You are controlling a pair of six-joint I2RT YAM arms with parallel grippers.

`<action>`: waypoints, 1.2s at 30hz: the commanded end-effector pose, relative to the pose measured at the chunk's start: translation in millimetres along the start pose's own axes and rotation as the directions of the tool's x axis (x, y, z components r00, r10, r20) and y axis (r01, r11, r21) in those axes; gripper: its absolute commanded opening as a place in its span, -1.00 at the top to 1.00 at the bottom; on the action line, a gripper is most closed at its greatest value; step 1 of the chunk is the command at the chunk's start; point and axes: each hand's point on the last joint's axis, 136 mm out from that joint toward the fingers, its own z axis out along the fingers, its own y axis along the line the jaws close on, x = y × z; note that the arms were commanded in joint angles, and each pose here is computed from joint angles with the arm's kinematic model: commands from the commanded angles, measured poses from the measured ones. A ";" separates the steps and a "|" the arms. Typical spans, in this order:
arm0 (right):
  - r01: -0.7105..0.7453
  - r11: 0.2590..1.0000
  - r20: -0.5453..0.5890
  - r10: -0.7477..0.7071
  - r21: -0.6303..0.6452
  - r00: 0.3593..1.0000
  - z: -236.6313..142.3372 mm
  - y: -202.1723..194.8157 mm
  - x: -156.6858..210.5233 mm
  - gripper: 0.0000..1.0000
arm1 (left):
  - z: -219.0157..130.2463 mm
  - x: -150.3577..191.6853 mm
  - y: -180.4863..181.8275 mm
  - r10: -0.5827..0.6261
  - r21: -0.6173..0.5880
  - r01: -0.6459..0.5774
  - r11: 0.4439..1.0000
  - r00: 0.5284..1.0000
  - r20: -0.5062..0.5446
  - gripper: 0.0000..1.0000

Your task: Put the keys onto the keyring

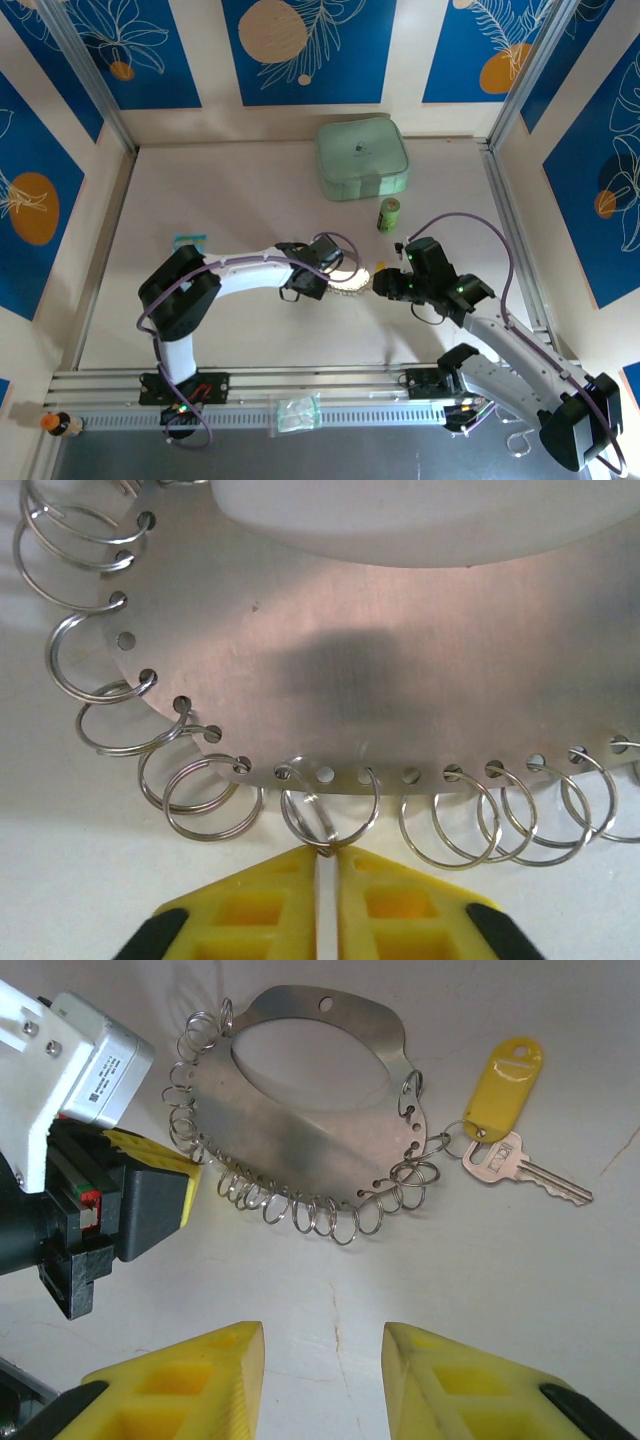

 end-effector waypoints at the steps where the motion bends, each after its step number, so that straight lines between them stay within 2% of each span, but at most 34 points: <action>1: -0.004 1.000 -0.026 0.004 -0.007 1.000 -1.0 -2.4 7.9 0.27 | -17.6 -9.6 -4.2 0.026 -0.011 -0.026 1.000 0.999 0.044 0.86; 6: -0.002 1.000 -0.025 0.002 -0.008 1.000 -1.9 -2.6 8.1 0.27 | -32.2 -6.4 -12.1 0.054 0.000 -0.055 0.999 0.997 0.062 1.00; 8: -0.002 1.000 -0.024 0.001 -0.008 1.000 -1.9 -2.9 7.9 0.27 | -38.5 -0.3 -16.6 0.050 0.022 -0.052 0.998 0.997 0.052 1.00; 17: -0.006 1.000 -0.032 0.006 -0.009 0.999 3.2 -3.8 7.3 0.27 | -46.3 41.1 -36.5 -0.075 0.183 0.079 0.980 0.997 -0.032 1.00; 23: -0.004 1.000 -0.046 0.004 -0.011 0.999 5.2 -1.1 5.1 0.27 | -46.3 48.2 -43.1 -0.136 0.234 0.140 0.962 0.990 -0.035 1.00; 24: -0.005 1.000 -0.050 0.004 -0.010 0.999 5.1 -1.1 5.4 0.27 | -48.9 46.2 -41.5 -0.143 0.231 0.145 0.962 0.989 -0.022 1.00; 26: -0.003 1.000 -0.052 0.003 0.005 0.999 5.4 -2.9 4.6 0.28 | -56.9 39.9 -38.8 -0.149 0.229 0.142 0.963 0.989 0.014 0.77; 30: 0.036 0.998 -0.060 -0.032 0.059 0.998 11.9 -8.2 -3.3 0.28 | -80.1 19.3 -32.6 -0.160 0.234 0.128 0.964 0.979 0.127 0.48; 33: 0.072 0.992 -0.101 -0.061 0.104 0.993 26.3 -11.0 -12.2 0.28 | -102.1 1.5 -23.5 -0.189 0.243 0.128 0.962 0.950 0.248 0.38; 35: 0.091 0.985 -0.134 -0.071 0.146 0.988 37.5 -14.5 -19.4 0.29 | -115.4 -7.2 -13.8 -0.213 0.241 0.136 0.961 0.919 0.331 0.37; 36: 0.100 0.982 -0.152 -0.075 0.162 0.985 44.1 -15.8 -22.7 0.29 | -122.1 -10.7 -7.2 -0.226 0.234 0.145 0.961 0.899 0.374 0.31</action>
